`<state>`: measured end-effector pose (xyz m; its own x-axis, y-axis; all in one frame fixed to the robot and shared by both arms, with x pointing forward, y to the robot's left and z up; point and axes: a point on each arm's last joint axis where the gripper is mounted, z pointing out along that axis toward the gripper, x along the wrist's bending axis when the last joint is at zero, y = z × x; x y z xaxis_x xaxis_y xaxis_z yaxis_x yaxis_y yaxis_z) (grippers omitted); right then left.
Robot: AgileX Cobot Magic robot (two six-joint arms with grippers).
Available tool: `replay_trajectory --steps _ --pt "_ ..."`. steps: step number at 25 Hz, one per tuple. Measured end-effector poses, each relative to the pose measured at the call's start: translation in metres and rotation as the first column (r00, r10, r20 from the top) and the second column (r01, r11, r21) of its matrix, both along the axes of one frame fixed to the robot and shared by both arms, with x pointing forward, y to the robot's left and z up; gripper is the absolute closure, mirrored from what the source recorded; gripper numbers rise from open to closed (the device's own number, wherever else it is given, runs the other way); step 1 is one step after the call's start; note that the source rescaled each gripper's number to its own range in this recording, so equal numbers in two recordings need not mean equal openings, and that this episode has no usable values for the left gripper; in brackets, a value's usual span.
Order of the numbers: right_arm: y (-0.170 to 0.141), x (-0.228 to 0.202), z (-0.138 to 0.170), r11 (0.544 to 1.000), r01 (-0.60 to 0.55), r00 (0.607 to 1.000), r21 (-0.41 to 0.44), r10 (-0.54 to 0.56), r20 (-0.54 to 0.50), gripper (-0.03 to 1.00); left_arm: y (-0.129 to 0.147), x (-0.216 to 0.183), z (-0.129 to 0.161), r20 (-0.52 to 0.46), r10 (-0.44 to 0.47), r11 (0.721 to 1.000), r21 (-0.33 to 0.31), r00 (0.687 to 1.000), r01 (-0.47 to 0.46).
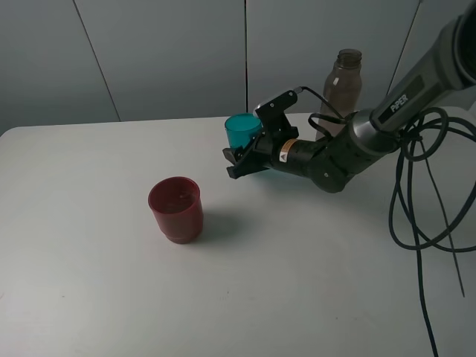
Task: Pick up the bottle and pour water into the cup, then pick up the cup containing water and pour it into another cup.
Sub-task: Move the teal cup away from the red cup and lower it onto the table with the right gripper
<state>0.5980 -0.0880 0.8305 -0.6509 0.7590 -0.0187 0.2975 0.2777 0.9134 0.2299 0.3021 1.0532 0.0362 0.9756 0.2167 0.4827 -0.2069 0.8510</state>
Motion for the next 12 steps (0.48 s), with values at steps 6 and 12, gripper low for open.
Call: replay_trajectory --steps 6,12 --pt "-0.003 0.003 0.001 0.997 0.068 0.998 0.033 -0.068 -0.01 0.94 0.0 0.0 0.0 0.0 0.0 1.0 0.0 1.0 0.0" --pt "0.0 0.011 -0.012 0.996 0.08 0.997 0.046 -0.08 -0.007 0.94 0.0 0.0 0.0 0.0 0.0 1.0 0.0 1.0 0.0"
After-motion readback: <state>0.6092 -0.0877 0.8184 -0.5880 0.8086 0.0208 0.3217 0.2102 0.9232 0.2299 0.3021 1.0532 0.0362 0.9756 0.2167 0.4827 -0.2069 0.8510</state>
